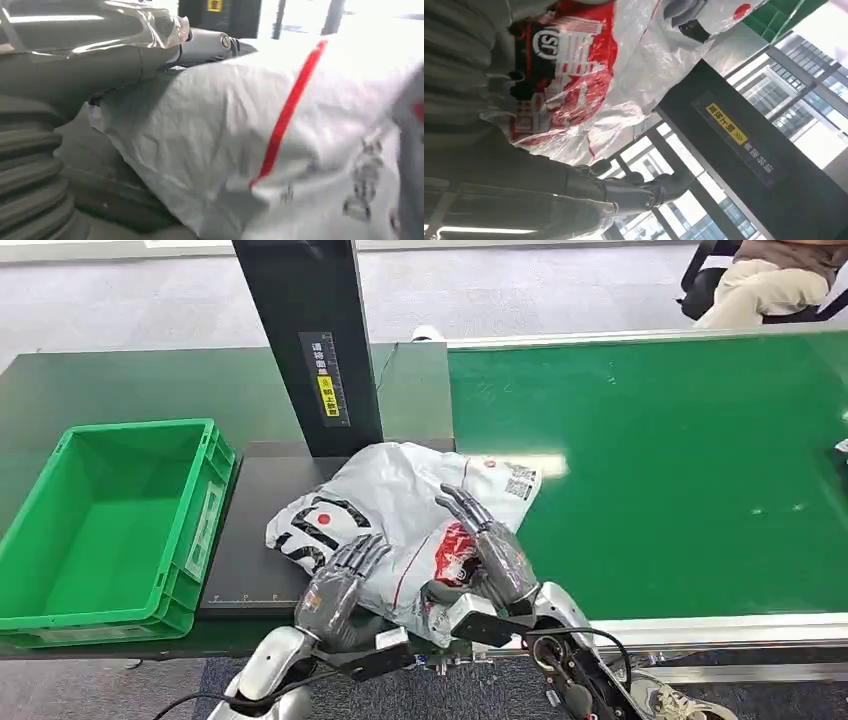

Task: Moved the parcel from conveyor to table for the left to box.

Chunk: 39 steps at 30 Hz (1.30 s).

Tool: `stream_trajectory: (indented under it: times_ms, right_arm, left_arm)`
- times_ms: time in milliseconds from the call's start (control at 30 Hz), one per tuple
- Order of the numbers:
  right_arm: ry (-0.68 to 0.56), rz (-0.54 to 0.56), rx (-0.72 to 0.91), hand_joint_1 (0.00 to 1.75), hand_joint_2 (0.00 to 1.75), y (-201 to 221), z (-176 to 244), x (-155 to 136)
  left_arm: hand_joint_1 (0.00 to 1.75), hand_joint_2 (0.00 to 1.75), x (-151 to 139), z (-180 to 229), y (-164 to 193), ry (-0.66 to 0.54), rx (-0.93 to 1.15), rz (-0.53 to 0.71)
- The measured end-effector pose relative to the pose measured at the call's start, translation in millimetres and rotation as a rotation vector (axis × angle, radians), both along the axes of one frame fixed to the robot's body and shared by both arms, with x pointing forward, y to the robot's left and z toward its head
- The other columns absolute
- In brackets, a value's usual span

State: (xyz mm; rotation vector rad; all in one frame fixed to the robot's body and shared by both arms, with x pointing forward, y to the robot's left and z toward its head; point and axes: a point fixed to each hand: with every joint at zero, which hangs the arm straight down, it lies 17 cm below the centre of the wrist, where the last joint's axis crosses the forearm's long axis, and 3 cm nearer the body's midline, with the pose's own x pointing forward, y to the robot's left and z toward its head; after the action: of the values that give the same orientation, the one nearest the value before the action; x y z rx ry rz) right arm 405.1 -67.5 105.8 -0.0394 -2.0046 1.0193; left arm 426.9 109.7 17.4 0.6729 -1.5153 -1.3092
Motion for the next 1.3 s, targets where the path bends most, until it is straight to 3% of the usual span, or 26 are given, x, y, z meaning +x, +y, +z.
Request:
stream_trajectory:
  times_ms: [500, 767, 900, 1067, 1300]
  right_arm:
    - [0.012, -0.006, 0.001, 0.00, 1.75, -3, -1, 1]
    - [0.013, -0.016, 0.007, 0.00, 1.75, -6, -1, 3]
    - [0.011, -0.021, 0.011, 0.00, 1.75, -8, 0, 3]
    - [0.013, -0.030, 0.027, 0.00, 1.75, -10, 2, 4]
    - [0.013, -0.031, 0.050, 0.00, 1.75, -11, 5, 4]
  left_arm:
    - [1.75, 1.75, 13, 25, 19, -0.058, -0.126, 0.082]
    - [1.75, 1.75, 17, 52, 29, -0.158, -0.214, 0.111]
    - [1.75, 1.75, 15, 83, 33, -0.281, -0.300, 0.103]
    - [1.75, 1.75, 3, 144, 45, -0.524, -0.436, 0.099]
    - [1.75, 1.75, -18, 189, 50, -0.701, -0.516, 0.048]
